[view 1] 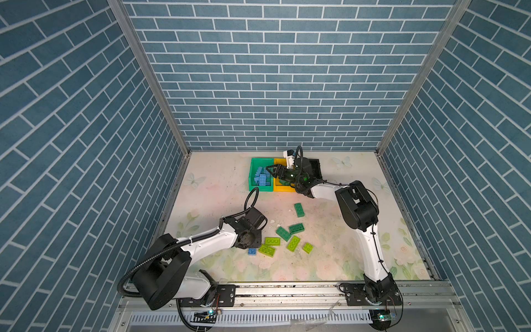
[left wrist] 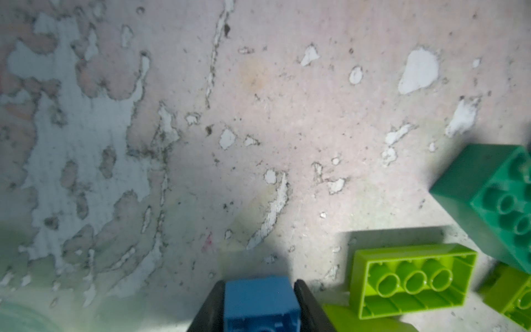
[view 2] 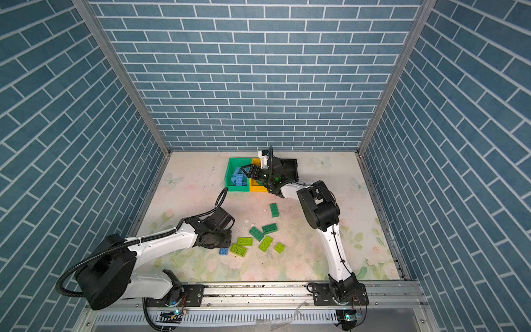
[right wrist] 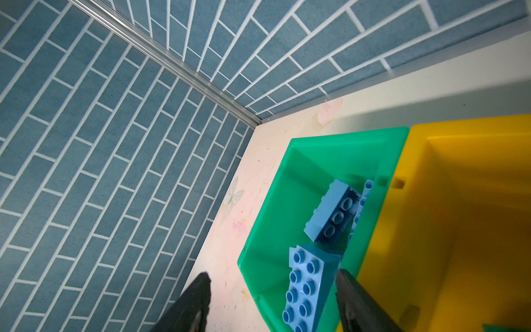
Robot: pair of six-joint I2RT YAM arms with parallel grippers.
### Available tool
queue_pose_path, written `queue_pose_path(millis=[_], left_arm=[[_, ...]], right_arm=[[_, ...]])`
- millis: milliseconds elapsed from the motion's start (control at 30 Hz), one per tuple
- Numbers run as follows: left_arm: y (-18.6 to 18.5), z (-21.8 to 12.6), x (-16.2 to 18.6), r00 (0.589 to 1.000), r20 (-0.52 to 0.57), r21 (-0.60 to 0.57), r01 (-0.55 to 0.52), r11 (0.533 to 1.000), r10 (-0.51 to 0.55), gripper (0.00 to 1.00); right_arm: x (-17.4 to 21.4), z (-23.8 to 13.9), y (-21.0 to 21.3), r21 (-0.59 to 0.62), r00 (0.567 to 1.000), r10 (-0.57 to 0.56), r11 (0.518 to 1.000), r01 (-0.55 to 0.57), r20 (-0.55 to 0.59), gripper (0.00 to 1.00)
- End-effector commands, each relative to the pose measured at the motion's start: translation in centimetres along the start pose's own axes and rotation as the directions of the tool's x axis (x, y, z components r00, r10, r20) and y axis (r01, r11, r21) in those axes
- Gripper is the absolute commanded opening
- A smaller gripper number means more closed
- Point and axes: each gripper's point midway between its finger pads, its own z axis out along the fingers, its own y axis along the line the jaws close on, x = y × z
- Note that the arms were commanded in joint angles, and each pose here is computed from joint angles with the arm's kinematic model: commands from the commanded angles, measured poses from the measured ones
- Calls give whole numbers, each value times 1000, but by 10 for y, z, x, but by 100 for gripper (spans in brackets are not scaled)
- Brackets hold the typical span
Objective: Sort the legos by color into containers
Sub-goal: 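Grasp small blue brick with left and lift toward green bin while right withdraws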
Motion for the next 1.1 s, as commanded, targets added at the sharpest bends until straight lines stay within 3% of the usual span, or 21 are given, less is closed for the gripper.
queue_pose_path(millis=[0,200,367,633,1067], left_arm=[[10,4,11,999,-23,-35,29,999,-29,38],[8,5,7,999,-15,-32,27,999,-28,27],[-3,-9,-19,998,55,-31,-5,1000,6,20],[-40,-41,-79,973,205,30,-113,993,105,18],[-70,-83,-170,901,414,82,-174,981,125,18]], right_arm=[[-13,-8,19,-34,999,-42,999,43,27,71],[-15,-16,29,-35,997,-73,997,74,26,72],[-14,-30,40,-26,990,-141,990,141,-2,72],[-3,-64,52,-54,976,-215,976,212,-46,72],[28,-139,26,120,962,-241,959,256,-130,70]])
